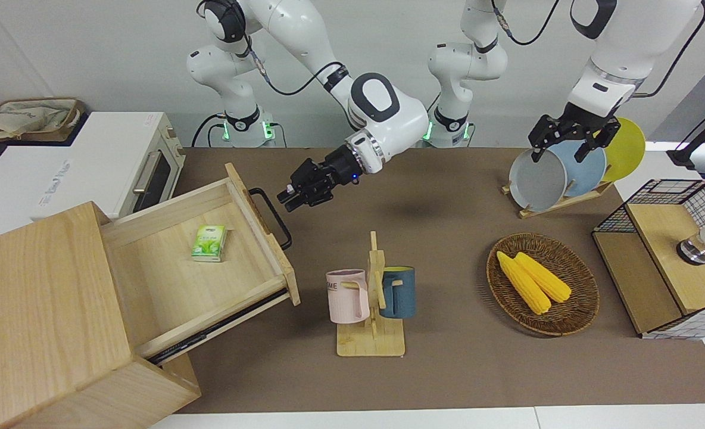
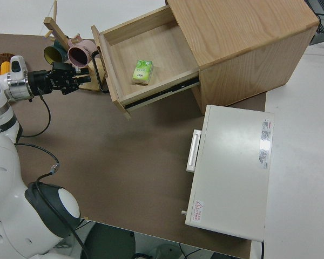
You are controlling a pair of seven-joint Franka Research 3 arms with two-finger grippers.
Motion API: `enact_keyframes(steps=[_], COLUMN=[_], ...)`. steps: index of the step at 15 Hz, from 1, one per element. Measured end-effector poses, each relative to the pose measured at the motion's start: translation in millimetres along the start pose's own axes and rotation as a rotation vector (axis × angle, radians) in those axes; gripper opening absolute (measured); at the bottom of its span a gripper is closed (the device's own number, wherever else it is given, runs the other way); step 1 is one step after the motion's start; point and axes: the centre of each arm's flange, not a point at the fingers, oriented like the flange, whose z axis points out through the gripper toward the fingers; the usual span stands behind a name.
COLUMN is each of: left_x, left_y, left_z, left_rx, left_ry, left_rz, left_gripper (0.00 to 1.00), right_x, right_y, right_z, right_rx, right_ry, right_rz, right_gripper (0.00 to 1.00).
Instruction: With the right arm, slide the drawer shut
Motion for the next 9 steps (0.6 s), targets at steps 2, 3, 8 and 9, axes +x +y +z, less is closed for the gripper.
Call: enact_keyframes(steps=[2, 3, 8, 9], left_x=[0, 0, 0, 0], left_y=[0, 0, 0, 0], left_z=[0, 0, 0, 0], left_rx=[0.0, 0.0, 0.0, 0.0], left_ry=[0.0, 0.0, 0.0, 0.0], left_rz=[0.0, 0.0, 0.0, 0.0], left_gripper=[1.0, 0.99, 0.99, 1.0], right_x=[-2.1, -4.0, -19.0, -22.1], right_y=[32, 49, 118, 128], right_z=[-4, -4, 25, 35], right_rx=[0.093, 0.139, 0.375, 0.427], right_ry=[-0.024, -0.036, -0.127, -0.147], right_rz=[0.022, 0.038, 0.139, 0.159], right_gripper=[0.41, 0.41, 0.41, 0.41])
